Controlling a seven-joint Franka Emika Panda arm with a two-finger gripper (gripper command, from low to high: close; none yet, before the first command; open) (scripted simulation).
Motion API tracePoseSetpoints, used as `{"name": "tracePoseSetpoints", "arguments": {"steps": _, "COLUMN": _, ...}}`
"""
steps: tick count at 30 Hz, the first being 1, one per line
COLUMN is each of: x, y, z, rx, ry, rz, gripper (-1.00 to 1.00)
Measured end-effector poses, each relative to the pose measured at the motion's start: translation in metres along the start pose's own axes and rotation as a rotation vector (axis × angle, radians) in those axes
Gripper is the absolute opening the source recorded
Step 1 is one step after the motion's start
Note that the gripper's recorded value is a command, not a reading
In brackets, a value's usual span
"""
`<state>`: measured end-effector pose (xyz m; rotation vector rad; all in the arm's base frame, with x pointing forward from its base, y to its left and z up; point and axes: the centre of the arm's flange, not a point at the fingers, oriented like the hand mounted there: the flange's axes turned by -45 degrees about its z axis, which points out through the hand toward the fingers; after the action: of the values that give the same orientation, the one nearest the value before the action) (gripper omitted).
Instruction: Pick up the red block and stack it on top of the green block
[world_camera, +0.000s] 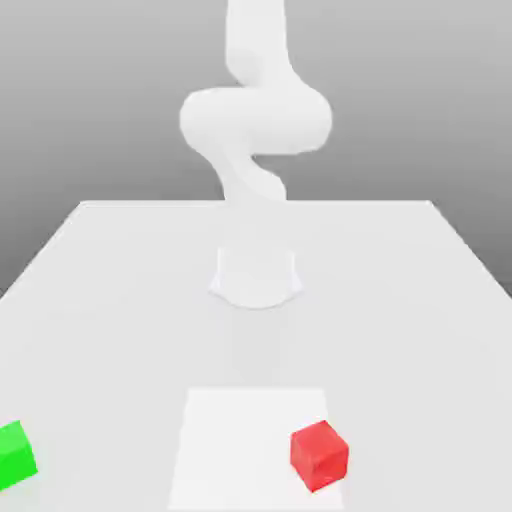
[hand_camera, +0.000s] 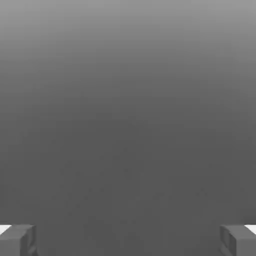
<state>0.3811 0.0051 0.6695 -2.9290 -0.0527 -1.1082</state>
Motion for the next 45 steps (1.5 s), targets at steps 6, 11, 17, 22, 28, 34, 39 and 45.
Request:
{"name": "tracePoseSetpoints", "arguments": {"steps": 6, "x": -0.026, "y": -0.017, "z": 0.127, "rx": 0.05, "ry": -0.186, "rz": -0.107, "gripper": 0.0}}
{"name": "tracePoseSetpoints", "arguments": {"steps": 11, "x": -0.07, "y": -0.034, "z": 0.22, "rx": 0.088, "ry": -0.335, "rz": -0.197, "gripper": 0.0}}
{"name": "tracePoseSetpoints", "arguments": {"steps": 17, "x": -0.147, "y": -0.055, "z": 0.314, "rx": 0.13, "ry": -0.513, "rz": -0.311, "gripper": 0.0}}
{"name": "tracePoseSetpoints", "arguments": {"steps": 22, "x": -0.226, "y": -0.068, "z": 0.373, "rx": 0.161, "ry": -0.661, "rz": -0.41, "gripper": 0.0}}
{"name": "tracePoseSetpoints", "arguments": {"steps": 28, "x": -0.287, "y": -0.07, "z": 0.429, "rx": 0.169, "ry": -0.709, "rz": -0.439, "gripper": 0.0}}
{"name": "tracePoseSetpoints", "arguments": {"steps": 34, "x": -0.294, "y": -0.07, "z": 0.435, "rx": 0.169, "ry": -0.71, "rz": -0.439, "gripper": -1.0}}
{"name": "tracePoseSetpoints", "arguments": {"steps": 39, "x": -0.274, "y": -0.07, "z": 0.414, "rx": 0.169, "ry": -0.71, "rz": -0.44, "gripper": -1.0}}
{"name": "tracePoseSetpoints", "arguments": {"steps": 45, "x": -0.234, "y": 0.022, "z": 0.4, "rx": 0.085, "ry": -0.727, "rz": -0.207, "gripper": -1.0}}
